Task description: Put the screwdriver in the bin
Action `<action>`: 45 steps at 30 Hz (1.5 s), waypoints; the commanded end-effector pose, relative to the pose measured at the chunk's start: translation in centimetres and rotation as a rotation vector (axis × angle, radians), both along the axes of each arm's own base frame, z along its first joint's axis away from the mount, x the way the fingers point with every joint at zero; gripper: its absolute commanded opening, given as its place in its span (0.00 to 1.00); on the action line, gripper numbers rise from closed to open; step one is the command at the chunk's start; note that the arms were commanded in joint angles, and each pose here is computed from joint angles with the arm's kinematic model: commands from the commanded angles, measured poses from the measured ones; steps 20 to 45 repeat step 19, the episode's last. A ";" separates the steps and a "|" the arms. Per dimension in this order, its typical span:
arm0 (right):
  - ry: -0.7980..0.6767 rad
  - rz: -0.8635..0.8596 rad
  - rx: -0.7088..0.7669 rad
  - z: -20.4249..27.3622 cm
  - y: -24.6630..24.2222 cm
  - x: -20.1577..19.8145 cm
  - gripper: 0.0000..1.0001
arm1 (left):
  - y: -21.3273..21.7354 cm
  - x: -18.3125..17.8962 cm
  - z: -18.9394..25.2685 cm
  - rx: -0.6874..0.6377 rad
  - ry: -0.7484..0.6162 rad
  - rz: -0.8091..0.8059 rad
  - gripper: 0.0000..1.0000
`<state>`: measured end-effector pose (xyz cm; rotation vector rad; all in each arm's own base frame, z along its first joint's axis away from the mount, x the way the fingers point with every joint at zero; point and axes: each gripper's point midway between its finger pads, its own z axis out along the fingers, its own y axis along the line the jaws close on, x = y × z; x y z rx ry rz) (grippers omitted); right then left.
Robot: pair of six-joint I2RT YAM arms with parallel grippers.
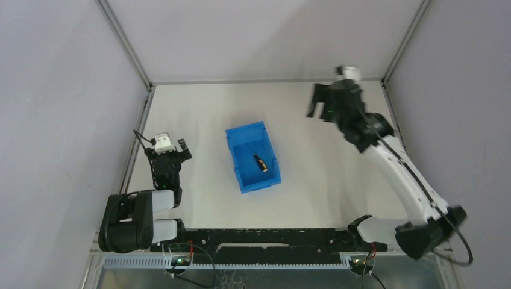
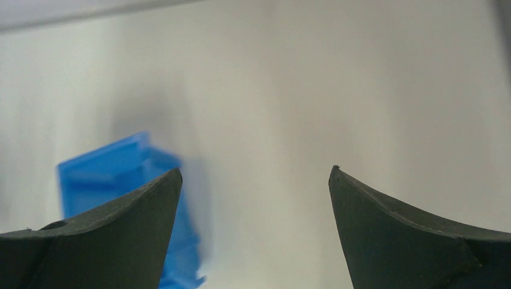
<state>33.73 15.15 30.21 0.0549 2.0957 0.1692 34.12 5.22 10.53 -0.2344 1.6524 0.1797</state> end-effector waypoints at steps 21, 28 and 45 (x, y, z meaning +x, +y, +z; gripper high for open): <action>-0.059 -0.284 -0.036 1.5 -16.9 -3.1 1.00 | 0.1 1.2 3.0 0.025 -0.085 -0.001 1.00; -0.059 -0.284 -0.036 1.5 -16.9 -3.1 1.00 | 0.1 1.2 3.0 0.025 -0.085 -0.001 1.00; -0.059 -0.284 -0.036 1.5 -16.9 -3.1 1.00 | 0.1 1.2 3.0 0.025 -0.085 -0.001 1.00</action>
